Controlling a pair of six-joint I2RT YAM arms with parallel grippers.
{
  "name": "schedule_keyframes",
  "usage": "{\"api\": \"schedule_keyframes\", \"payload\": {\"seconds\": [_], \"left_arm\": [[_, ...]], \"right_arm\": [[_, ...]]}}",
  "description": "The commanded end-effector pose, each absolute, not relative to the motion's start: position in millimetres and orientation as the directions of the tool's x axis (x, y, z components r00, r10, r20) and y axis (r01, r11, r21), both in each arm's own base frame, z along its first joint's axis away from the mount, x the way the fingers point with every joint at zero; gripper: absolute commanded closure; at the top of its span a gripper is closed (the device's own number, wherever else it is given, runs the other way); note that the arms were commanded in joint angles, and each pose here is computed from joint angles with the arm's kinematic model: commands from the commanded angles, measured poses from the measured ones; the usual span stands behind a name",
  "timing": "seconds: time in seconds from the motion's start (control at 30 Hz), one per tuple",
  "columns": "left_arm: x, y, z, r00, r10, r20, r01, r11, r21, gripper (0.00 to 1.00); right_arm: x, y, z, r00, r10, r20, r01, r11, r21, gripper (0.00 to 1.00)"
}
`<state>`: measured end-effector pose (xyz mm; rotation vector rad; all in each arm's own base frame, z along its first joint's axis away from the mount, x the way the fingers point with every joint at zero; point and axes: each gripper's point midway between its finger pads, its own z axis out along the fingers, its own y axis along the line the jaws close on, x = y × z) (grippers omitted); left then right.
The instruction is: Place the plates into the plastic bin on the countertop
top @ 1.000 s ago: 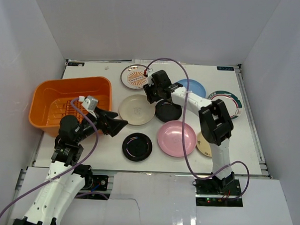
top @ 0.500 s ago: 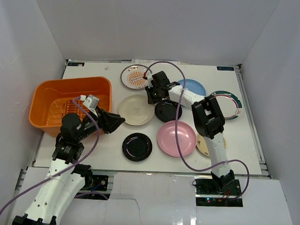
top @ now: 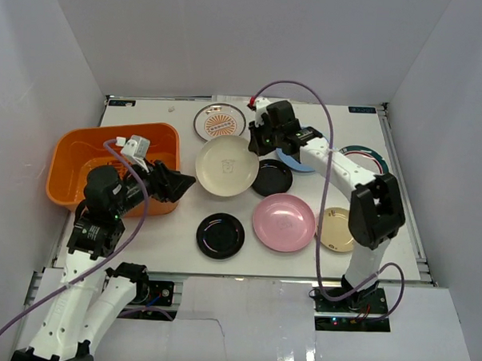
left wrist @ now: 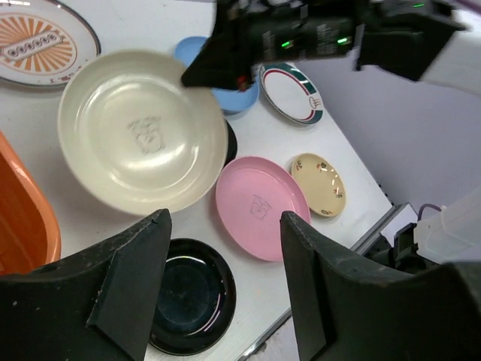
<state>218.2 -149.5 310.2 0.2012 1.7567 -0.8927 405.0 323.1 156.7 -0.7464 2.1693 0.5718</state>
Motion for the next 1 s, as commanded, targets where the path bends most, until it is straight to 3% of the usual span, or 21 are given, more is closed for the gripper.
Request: {"api": "schedule_keyframes", "payload": {"seconds": [0.0,0.23,0.43,0.67,0.73,0.87,0.97], "left_arm": [[222,-143,283,-0.485,-0.259,-0.835,0.448,0.747,-0.492,0.28],[243,-147,253,-0.561,-0.253,-0.788,0.393,0.756,-0.523,0.27],[262,-155,243,-0.571,-0.278,-0.773,0.385,0.740,-0.551,0.33],[280,-154,224,-0.584,-0.278,-0.763,0.343,0.767,-0.542,0.54],[282,-154,223,-0.582,-0.273,-0.766,0.342,0.773,-0.534,0.64],[286,-153,227,-0.567,-0.264,-0.780,0.342,0.786,-0.515,0.64],[288,-154,236,-0.550,-0.267,-0.792,0.350,0.787,-0.508,0.89]], "right_arm": [[395,314,218,-0.455,-0.264,-0.851,-0.683,0.716,0.144,0.92],[359,315,249,-0.437,-0.227,-0.870,-0.744,0.636,0.208,0.92],[339,322,255,-0.447,-0.192,-0.873,-0.780,0.563,0.275,0.92],[325,326,258,-0.451,-0.169,-0.877,-0.800,0.513,0.312,0.92],[323,325,262,-0.446,-0.160,-0.881,-0.802,0.509,0.313,0.92],[322,324,269,-0.434,-0.146,-0.889,-0.806,0.504,0.310,0.92],[318,324,271,-0.436,-0.143,-0.889,-0.809,0.495,0.317,0.92]]}}
